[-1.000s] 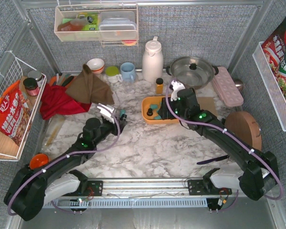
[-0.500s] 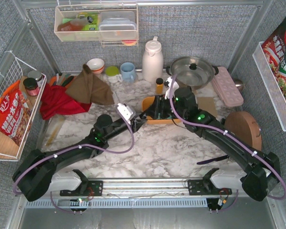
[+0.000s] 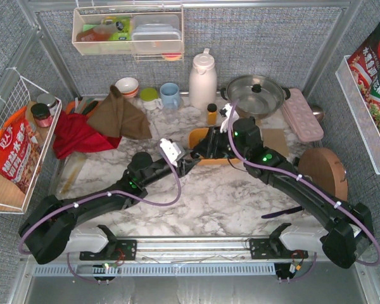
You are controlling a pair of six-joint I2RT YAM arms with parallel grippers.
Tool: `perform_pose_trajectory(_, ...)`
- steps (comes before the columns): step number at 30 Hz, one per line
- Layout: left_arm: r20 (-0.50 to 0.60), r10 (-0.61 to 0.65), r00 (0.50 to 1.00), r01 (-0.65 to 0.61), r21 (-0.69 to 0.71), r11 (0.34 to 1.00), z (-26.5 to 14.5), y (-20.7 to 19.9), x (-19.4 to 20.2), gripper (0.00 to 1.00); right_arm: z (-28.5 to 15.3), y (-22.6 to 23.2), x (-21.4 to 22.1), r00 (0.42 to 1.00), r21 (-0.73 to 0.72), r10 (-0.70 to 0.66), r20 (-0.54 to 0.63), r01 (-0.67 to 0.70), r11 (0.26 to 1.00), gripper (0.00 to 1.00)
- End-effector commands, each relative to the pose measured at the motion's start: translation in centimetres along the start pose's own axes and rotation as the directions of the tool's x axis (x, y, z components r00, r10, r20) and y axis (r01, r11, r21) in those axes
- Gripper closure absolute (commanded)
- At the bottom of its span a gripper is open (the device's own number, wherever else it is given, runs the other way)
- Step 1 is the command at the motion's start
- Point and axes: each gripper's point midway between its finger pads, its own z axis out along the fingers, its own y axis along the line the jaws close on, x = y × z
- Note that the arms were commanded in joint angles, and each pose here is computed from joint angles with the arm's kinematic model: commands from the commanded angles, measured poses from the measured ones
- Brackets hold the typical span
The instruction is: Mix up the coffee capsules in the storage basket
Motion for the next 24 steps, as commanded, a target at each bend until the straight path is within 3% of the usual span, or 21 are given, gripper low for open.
perform_pose_trajectory(1, 0.059, 0.027, 0.998, -0.027, -0.004, 1.0, 0.4, 0.2, -1.7, 0.64, 0.0, 1.0, -0.8, 0.999, -0.04, 0.025, 0.03, -0.024, 0.999, 0.54)
perform_pose_trajectory(6, 0.056, 0.031, 0.998, -0.03, -0.008, 1.0, 0.7, 0.3, -1.6, 0.64, 0.0, 1.1, -1.0, 0.998, -0.04, 0.046, 0.035, -0.044, 0.998, 0.61)
perform_pose_trajectory(11, 0.048, 0.034, 0.998, -0.032, -0.037, 0.999, 0.7, 0.8, -1.4, 0.57, 0.0, 1.0, -0.9, 0.998, -0.03, 0.061, 0.033, -0.06, 0.998, 0.68)
perform_pose_trajectory(14, 0.041, 0.037, 0.998, -0.034, -0.06, 0.998, 0.6, 1.2, -1.2, 0.42, 0.0, 0.7, -1.1, 0.997, -0.017, 0.068, 0.043, -0.067, 0.998, 0.7)
perform_pose_trajectory(19, 0.035, 0.039, 0.999, -0.036, -0.096, 0.995, 0.1, 1.7, -0.9, 0.31, 0.2, 0.1, -1.2, 0.996, 0.013, 0.068, 0.053, -0.069, 0.998, 0.74)
perform_pose_trajectory(20, 0.032, 0.04, 0.999, -0.036, -0.1, 0.994, 0.0, 1.7, -0.8, 0.22, 0.3, -0.1, -1.2, 0.996, 0.022, 0.065, 0.058, -0.066, 0.998, 0.75)
perform_pose_trajectory(21, 0.03, 0.039, 0.999, -0.036, -0.103, 0.994, -0.2, 1.7, -0.6, 0.05, 0.5, -0.4, -1.3, 0.996, 0.035, 0.06, 0.064, -0.062, 0.997, 0.75)
perform_pose_trajectory(24, 0.021, 0.035, 0.999, -0.032, -0.112, 0.993, -0.7, 1.7, -0.4, 0.01, 0.9, -2.1, -1.9, 0.995, 0.109, 0.015, 0.1, -0.026, 0.994, 0.75)
